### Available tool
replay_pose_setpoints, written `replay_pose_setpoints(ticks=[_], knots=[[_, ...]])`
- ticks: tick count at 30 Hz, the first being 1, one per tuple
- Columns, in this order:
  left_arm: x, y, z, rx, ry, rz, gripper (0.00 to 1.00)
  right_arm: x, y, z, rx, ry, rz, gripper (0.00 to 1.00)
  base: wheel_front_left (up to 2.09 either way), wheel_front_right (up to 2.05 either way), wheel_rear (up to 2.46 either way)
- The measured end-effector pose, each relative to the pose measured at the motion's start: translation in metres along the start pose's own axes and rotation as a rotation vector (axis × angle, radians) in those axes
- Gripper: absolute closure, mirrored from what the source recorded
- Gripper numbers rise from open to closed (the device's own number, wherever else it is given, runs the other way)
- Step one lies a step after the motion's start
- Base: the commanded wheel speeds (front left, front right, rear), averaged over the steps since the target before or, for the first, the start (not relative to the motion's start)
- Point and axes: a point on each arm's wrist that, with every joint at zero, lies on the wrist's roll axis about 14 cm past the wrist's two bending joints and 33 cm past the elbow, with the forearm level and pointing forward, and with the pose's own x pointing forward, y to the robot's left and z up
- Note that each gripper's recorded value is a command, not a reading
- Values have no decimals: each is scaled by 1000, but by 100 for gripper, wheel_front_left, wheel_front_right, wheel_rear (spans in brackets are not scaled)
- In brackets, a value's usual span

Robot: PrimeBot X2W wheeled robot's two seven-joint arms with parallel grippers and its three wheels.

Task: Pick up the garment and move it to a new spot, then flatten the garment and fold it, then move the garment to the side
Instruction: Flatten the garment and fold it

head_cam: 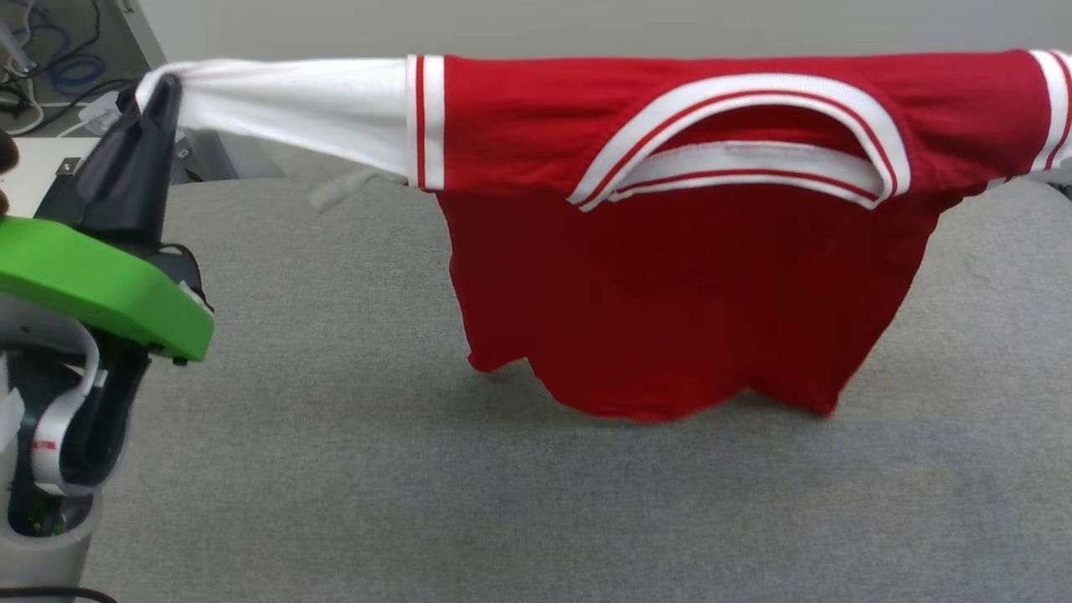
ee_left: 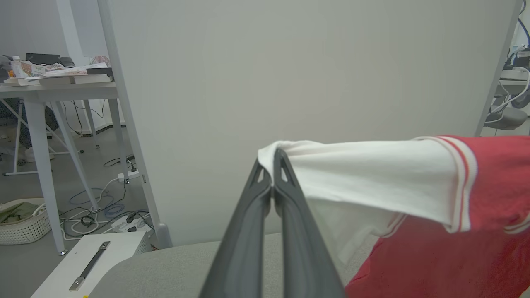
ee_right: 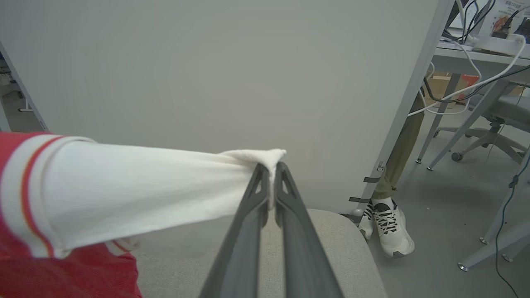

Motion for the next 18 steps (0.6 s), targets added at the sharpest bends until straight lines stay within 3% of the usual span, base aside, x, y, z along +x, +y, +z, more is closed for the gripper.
replay_pose_setpoints(ticks=[9,18], knots=[[48,13,25,71,-79,-30,100,40,0,36,0,-94,8,100,0,0,0],[121,37,12,136,-65,-37,100,115,2,52,-36,-156,7,100,0,0,0]])
